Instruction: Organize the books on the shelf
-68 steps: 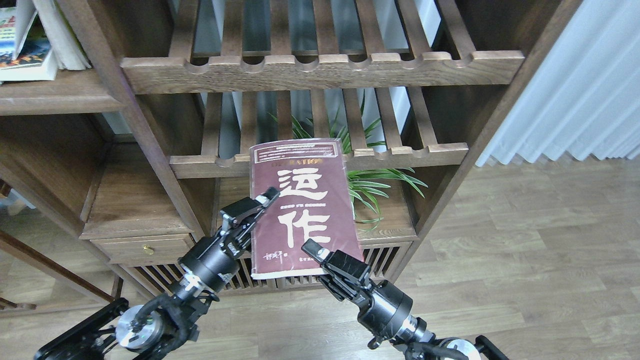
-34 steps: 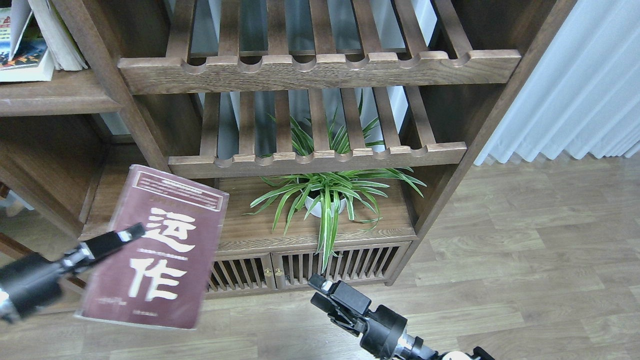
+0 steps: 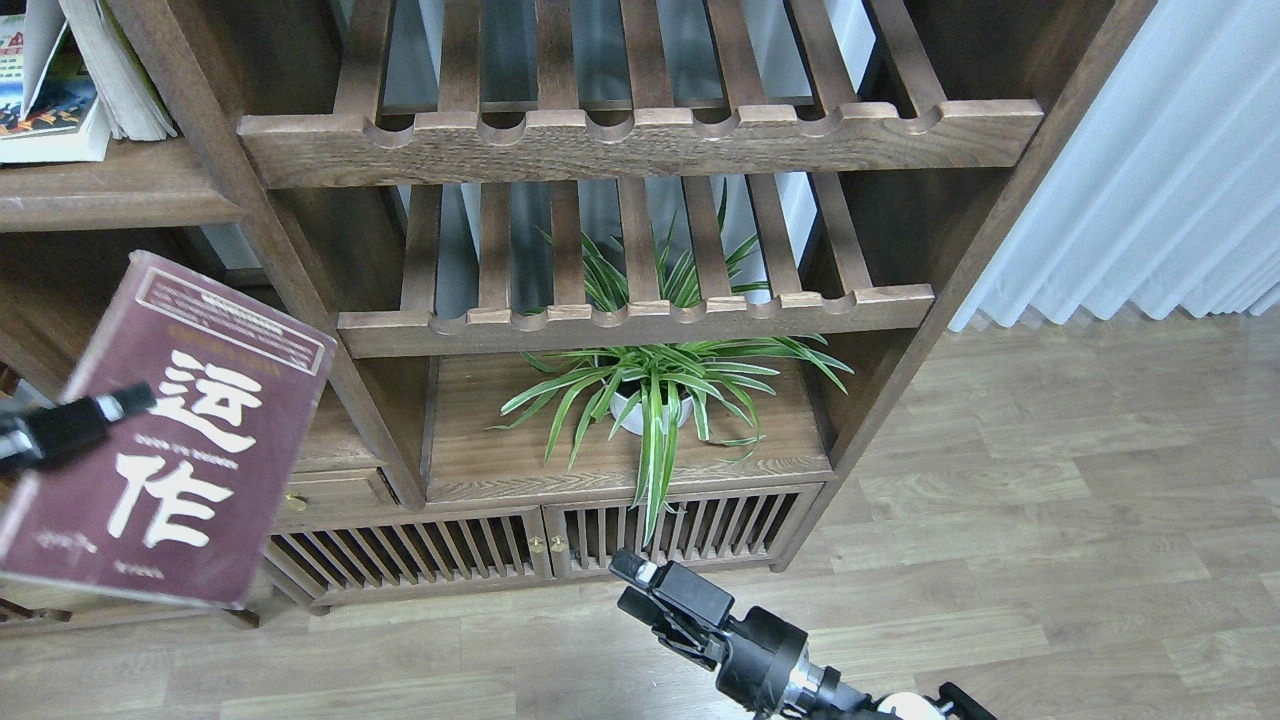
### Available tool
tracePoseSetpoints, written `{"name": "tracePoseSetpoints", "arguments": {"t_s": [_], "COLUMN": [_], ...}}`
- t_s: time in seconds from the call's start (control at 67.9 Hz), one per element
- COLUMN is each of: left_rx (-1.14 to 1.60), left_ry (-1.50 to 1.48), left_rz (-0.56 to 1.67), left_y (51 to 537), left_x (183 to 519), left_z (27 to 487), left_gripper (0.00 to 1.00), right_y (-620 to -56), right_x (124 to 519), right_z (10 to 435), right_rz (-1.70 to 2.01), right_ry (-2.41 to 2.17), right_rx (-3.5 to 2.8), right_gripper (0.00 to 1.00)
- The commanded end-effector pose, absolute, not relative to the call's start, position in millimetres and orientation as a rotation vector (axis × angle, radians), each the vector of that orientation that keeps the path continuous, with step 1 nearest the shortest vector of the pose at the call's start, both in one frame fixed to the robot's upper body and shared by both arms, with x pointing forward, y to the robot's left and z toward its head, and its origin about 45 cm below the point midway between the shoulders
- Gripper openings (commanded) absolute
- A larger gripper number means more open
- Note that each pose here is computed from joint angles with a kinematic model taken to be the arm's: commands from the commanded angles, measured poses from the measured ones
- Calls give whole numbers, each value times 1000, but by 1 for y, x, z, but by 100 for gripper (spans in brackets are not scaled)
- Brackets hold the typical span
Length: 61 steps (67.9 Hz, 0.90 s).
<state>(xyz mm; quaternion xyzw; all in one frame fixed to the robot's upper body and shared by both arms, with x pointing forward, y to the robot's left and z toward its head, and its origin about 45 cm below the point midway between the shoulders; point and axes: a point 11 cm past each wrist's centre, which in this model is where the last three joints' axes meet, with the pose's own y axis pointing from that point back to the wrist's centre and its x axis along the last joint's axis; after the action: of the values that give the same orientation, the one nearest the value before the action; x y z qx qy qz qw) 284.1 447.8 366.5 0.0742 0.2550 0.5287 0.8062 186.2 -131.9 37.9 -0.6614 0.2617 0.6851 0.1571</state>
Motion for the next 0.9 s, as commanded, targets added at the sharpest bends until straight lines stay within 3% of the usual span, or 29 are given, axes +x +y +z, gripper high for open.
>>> {"name": "tracePoseSetpoints", "arguments": {"t_s": [0.0,0.339,0.884], "left_rx": [175,180,140], "left_ry": [452,194,130], "left_rz": [1152,1281,1430], "left_y": [453,486,537], "left_x": [292,302,284], "left_z": [400,496,541], "left_gripper": [0,0,0], "right_y": [-134,-134,-133], "right_x": [189,196,191], "right_z": [36,37,32], "right_rz": [1960,1951,1976], "right_ry": [760,762,767], "right_rx": [-1892,-1910,-1910], "right_gripper": [100,100,100]}}
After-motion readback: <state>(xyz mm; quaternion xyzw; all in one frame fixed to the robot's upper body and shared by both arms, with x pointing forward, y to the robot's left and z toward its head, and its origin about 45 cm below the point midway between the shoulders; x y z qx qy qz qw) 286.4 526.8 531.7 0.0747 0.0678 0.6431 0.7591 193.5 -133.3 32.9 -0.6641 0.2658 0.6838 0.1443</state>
